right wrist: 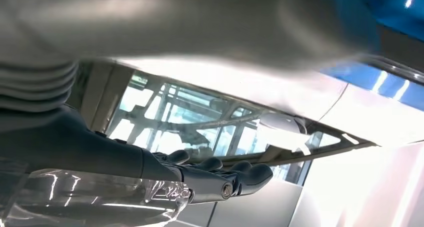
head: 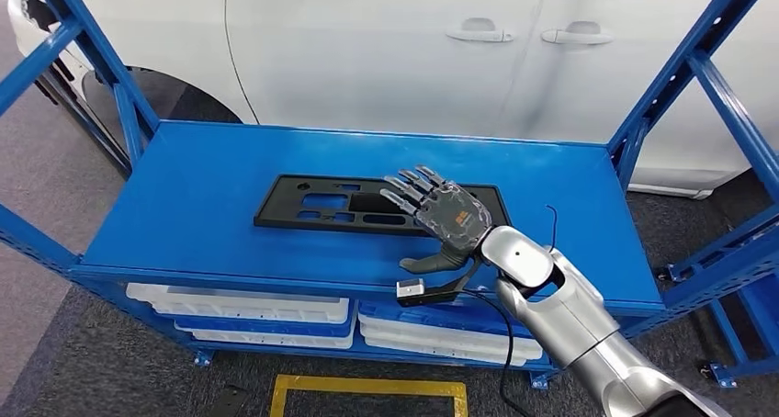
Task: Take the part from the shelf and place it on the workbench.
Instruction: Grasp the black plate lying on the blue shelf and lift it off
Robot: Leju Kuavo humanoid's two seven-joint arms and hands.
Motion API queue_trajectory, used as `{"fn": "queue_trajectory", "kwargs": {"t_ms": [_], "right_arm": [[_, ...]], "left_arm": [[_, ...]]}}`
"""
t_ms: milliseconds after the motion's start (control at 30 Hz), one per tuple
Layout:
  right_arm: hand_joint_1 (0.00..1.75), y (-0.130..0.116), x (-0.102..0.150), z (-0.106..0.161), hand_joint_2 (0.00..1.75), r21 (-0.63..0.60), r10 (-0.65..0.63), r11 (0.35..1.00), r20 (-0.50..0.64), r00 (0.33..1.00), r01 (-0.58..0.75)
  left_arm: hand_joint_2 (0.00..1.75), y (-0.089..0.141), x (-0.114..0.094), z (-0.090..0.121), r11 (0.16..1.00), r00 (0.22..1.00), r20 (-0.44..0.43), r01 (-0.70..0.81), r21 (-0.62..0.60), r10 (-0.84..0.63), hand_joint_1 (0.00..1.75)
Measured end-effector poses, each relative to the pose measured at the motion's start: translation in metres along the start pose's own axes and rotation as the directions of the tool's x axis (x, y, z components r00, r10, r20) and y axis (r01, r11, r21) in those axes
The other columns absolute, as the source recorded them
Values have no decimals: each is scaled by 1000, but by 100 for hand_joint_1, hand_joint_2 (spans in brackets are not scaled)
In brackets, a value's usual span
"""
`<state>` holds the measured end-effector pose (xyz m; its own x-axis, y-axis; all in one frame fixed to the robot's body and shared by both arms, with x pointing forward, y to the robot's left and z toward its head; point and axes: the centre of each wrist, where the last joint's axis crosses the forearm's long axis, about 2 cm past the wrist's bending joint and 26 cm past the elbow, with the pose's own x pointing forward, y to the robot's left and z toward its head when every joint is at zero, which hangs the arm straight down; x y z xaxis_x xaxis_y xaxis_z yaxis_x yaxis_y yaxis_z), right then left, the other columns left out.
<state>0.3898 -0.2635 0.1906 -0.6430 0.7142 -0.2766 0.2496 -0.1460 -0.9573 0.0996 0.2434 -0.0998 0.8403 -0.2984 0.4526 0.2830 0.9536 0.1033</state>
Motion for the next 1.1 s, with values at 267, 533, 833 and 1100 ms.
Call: {"fn": "queue_trajectory", "kwargs": {"t_ms": [267,533,833,1100], "right_arm": [[0,13,7,6,175,35,-23,999,3,1000,23],[0,22,10,10,175,58,-35,998,7,999,35],[0,32,11,15,175,99,-40,994,4,999,39],[0,37,10,12,175,127,-16,992,-17,1000,18]], "left_arm": [[0,0,2,0,1000,1000,3,5,-2,-5,0],[0,0,3,-1,1000,1000,2,10,-5,-10,0],[0,-1,4,-1,1000,1000,4,15,-6,-15,0],[0,-3,5,-1,1000,1000,6,16,-10,-16,0]]}}
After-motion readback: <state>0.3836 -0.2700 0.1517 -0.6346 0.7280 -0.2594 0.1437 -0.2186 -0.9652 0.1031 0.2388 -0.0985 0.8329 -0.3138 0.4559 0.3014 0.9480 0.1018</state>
